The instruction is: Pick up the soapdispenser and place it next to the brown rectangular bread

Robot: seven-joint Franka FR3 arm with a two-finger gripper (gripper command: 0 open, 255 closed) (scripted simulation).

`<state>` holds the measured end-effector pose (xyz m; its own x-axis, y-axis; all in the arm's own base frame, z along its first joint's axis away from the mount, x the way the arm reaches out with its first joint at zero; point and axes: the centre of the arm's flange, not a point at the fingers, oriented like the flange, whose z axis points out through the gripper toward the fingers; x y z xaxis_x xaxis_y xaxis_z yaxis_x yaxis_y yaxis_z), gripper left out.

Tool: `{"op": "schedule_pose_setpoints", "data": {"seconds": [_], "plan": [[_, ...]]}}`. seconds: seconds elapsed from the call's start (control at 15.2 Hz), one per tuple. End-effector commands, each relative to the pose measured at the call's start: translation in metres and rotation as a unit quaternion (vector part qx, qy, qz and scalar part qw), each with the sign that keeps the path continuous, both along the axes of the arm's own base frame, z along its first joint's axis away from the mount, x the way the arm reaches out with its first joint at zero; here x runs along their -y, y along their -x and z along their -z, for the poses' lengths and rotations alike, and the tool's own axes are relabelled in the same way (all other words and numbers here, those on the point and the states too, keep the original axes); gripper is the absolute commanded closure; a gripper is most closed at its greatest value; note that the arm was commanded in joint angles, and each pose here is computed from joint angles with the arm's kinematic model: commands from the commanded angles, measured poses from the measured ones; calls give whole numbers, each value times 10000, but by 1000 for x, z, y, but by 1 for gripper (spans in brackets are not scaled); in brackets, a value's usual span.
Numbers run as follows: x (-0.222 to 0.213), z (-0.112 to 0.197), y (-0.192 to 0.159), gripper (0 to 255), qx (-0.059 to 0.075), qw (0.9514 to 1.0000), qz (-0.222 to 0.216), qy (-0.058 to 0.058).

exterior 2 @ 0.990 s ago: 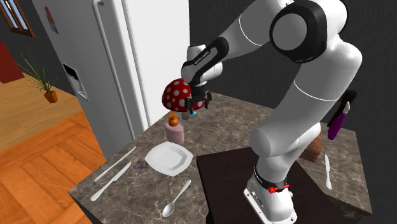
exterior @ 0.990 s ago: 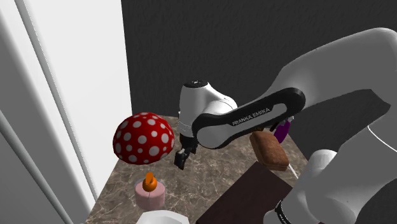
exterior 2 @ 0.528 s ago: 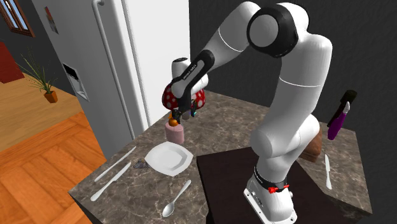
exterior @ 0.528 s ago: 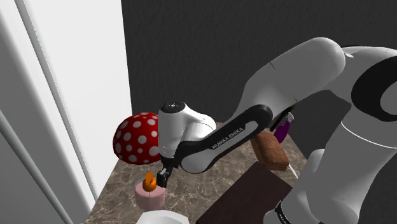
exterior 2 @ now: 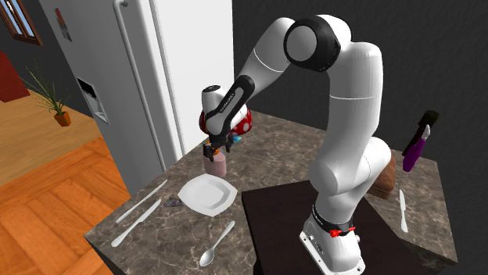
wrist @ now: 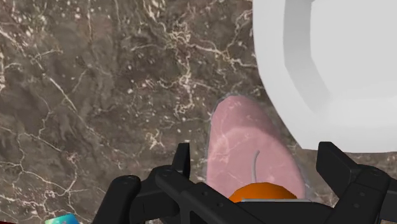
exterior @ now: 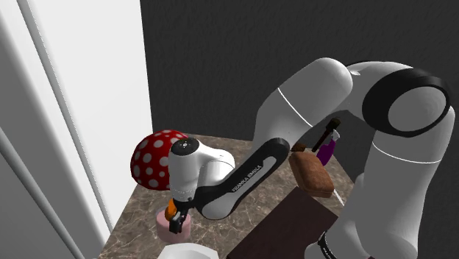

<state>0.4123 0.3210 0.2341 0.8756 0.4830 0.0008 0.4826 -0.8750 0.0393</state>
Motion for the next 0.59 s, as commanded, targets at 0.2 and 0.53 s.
{"op": "schedule_pose_setpoints", "data": {"seconds": [0.2, 0.53], "plan": [[-1, 24, -1, 0, 3, 10000, -4, -2], [-1, 24, -1, 0, 3, 10000, -4, -2]]}}
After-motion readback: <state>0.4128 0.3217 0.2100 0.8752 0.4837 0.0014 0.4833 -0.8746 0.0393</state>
